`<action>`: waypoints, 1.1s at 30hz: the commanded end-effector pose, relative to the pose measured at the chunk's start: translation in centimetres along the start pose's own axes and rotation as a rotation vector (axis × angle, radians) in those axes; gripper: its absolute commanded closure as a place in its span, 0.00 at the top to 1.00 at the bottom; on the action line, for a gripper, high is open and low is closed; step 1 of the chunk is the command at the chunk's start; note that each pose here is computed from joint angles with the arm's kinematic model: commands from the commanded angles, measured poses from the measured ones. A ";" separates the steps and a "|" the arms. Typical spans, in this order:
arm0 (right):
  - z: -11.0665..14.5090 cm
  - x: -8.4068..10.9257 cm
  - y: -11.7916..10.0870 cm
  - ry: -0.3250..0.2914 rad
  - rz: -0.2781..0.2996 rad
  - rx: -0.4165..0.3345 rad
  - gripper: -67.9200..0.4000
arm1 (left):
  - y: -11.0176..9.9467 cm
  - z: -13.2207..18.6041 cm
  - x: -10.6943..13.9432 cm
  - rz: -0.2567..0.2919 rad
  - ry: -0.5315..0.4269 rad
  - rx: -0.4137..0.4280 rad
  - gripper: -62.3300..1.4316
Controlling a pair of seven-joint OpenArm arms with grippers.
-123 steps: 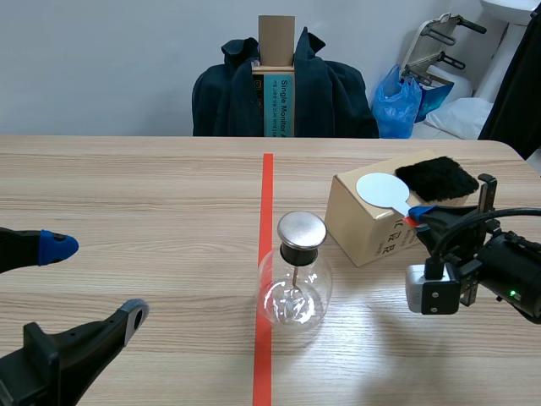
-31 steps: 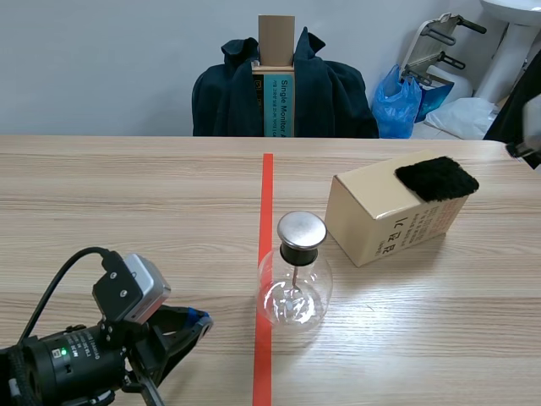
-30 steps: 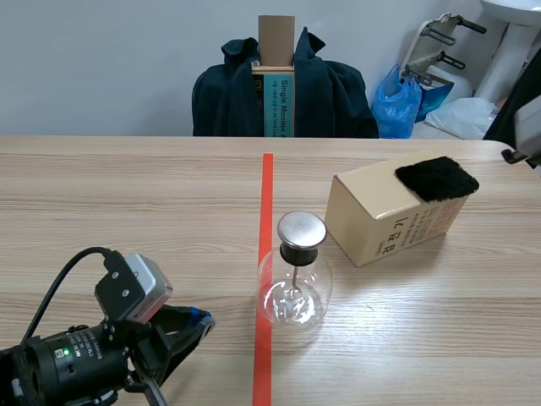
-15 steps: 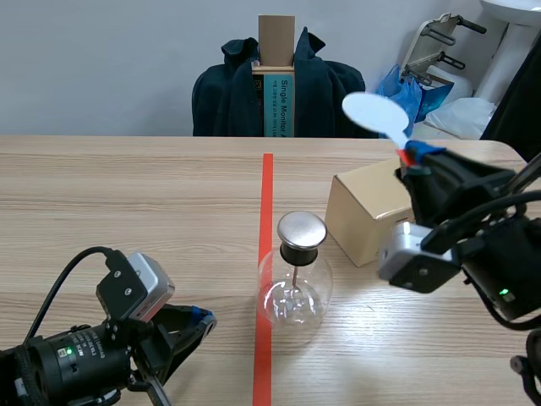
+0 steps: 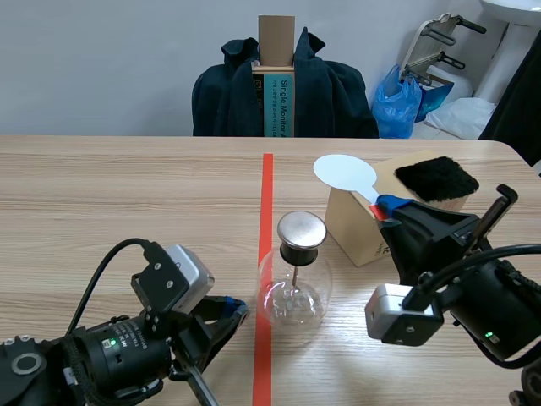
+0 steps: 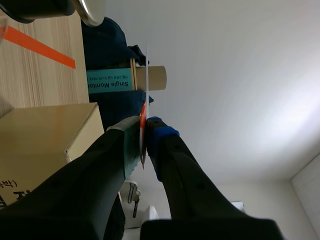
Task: Do the electroscope experiment.
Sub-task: 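Bring the plate to the electroscope and point at the metal foil, then move the plate toward and away from the electroscope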
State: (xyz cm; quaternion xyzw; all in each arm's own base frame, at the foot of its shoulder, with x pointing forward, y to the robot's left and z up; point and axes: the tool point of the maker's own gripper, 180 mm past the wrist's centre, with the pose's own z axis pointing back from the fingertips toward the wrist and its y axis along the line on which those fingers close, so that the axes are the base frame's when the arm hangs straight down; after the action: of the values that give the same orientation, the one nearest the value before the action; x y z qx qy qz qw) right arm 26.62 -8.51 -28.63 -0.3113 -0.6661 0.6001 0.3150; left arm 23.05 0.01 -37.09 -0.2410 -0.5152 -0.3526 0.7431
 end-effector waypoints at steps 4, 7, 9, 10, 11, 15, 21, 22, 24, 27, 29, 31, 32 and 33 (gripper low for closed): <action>0.6 0.1 -0.6 -0.055 0.038 0.004 0.02 | 0.4 -0.9 -0.1 0.003 -0.008 0.012 0.07; 1.2 0.7 -0.2 -0.083 0.034 0.021 0.02 | 0.5 -0.9 -0.4 0.007 -0.012 0.014 0.07; 1.5 1.2 0.1 -0.107 0.034 0.030 0.02 | 0.7 -0.9 -0.4 0.007 -0.016 0.016 0.07; 1.7 1.4 0.2 -0.121 0.034 0.035 0.02 | 0.7 -0.9 -0.5 0.008 -0.014 0.016 0.07; 1.9 1.7 0.2 -0.133 0.034 0.038 0.02 | 0.7 -0.9 -0.4 0.008 -0.015 0.016 0.07; 2.1 2.4 0.3 -0.168 0.036 0.038 0.02 | 0.8 -0.9 -0.4 0.005 -0.015 0.017 0.07; 2.3 3.5 0.0 -0.230 0.056 0.019 0.02 | 0.8 -0.9 -0.4 0.005 -0.016 0.017 0.07; 2.3 3.6 0.0 -0.239 0.057 0.018 0.02 | 0.8 -0.9 -0.4 0.005 -0.016 0.017 0.07; 2.4 3.9 0.0 -0.254 0.057 0.018 0.02 | 0.8 -0.9 -0.4 0.005 -0.016 0.017 0.07; 2.5 4.2 0.0 -0.272 0.057 0.019 0.02 | 0.8 -0.9 -0.4 0.005 -0.016 0.017 0.07; 2.6 4.5 0.1 -0.288 0.057 0.020 0.02 | 0.8 -0.9 -0.4 0.005 -0.016 0.017 0.07; 2.6 4.7 0.1 -0.301 0.057 0.020 0.02 | 0.8 -0.9 -0.4 0.005 -0.016 0.017 0.07; 2.7 4.8 0.1 -0.306 0.058 0.020 0.02 | 0.8 -0.9 -0.4 0.005 -0.016 0.017 0.07; 2.7 4.8 0.0 -0.308 0.060 0.018 0.02 | 0.8 -0.9 -0.4 0.005 -0.016 0.017 0.07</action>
State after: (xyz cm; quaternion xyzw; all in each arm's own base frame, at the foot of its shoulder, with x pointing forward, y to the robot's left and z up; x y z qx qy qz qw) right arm 20.89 -5.77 -29.63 -0.2148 -0.6902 0.6592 0.2071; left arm 23.76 0.54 -38.83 -0.2314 -0.5088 -0.3477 0.7528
